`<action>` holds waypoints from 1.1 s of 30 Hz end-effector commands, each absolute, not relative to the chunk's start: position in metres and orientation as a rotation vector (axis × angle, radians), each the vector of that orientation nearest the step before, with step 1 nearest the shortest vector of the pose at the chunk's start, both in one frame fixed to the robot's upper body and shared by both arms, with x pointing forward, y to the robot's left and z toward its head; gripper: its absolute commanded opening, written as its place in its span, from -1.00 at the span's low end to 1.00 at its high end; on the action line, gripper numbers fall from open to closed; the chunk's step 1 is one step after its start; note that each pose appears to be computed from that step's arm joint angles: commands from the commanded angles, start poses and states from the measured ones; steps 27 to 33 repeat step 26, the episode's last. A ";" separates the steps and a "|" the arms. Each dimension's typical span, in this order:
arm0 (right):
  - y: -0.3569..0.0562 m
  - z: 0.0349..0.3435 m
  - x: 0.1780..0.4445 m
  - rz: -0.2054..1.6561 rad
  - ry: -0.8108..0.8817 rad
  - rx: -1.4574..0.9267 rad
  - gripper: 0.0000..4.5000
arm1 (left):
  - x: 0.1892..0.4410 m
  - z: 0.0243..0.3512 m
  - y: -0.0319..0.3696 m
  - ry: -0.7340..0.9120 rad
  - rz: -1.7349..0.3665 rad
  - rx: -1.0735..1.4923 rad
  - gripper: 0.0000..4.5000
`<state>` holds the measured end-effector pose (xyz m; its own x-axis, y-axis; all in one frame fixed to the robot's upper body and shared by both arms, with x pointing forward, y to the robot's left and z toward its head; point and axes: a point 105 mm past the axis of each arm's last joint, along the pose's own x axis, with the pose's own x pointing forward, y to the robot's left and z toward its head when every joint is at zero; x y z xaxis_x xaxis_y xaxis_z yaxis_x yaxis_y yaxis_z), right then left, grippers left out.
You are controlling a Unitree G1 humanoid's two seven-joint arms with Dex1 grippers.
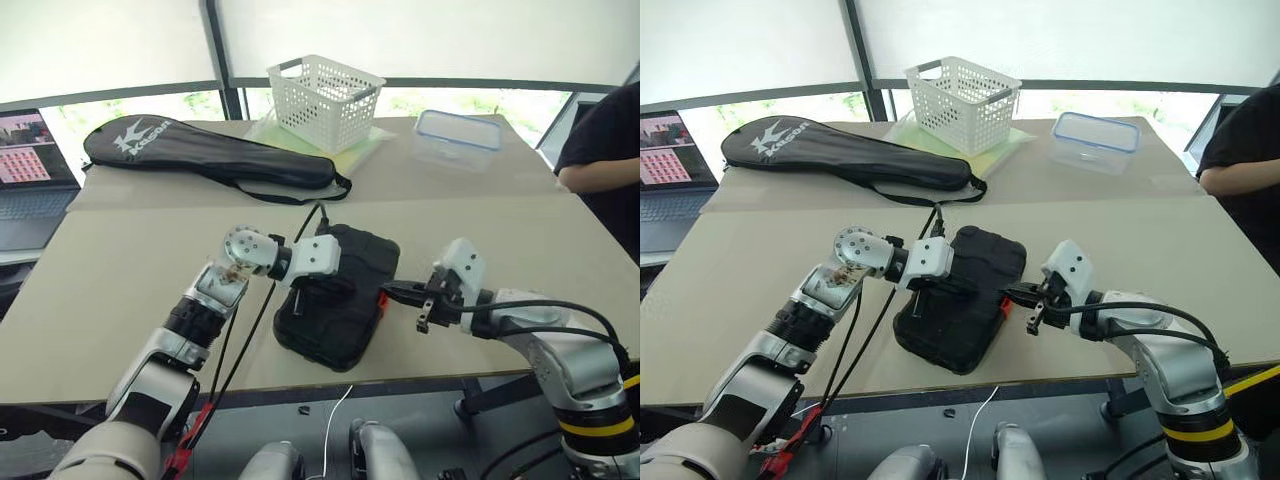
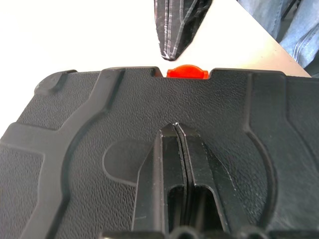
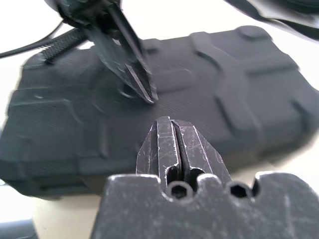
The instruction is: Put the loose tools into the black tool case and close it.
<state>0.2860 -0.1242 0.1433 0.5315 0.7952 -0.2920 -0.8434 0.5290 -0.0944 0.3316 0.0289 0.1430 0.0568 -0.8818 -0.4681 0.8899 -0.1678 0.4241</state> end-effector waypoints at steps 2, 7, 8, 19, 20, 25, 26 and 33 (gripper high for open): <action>-0.137 0.150 0.290 0.961 0.205 -0.279 -1.00 | 0.335 0.121 0.043 0.131 -1.531 0.777 -0.97; -0.166 0.175 0.274 1.036 0.194 -0.251 -0.74 | 0.340 0.139 0.084 0.158 -1.410 0.634 -0.75; -0.172 0.179 0.268 1.065 0.202 -0.252 -0.63 | 0.338 0.143 0.097 0.172 -1.382 0.609 -0.66; -0.234 0.201 0.242 1.177 0.309 -0.299 0.98 | 0.261 0.191 0.236 0.384 -1.087 0.286 0.86; -0.236 0.202 0.243 1.179 0.308 -0.291 0.98 | 0.256 0.193 0.241 0.389 -1.065 0.273 0.86; -0.234 0.203 0.250 1.191 0.290 -0.277 0.98 | 0.241 0.191 0.246 0.374 -1.015 0.283 0.86; -0.234 0.204 0.252 1.191 0.286 -0.273 0.98 | 0.240 0.189 0.244 0.374 -1.018 0.295 0.86; -0.234 0.204 0.252 1.191 0.286 -0.273 0.98 | 0.240 0.189 0.244 0.374 -1.018 0.295 0.86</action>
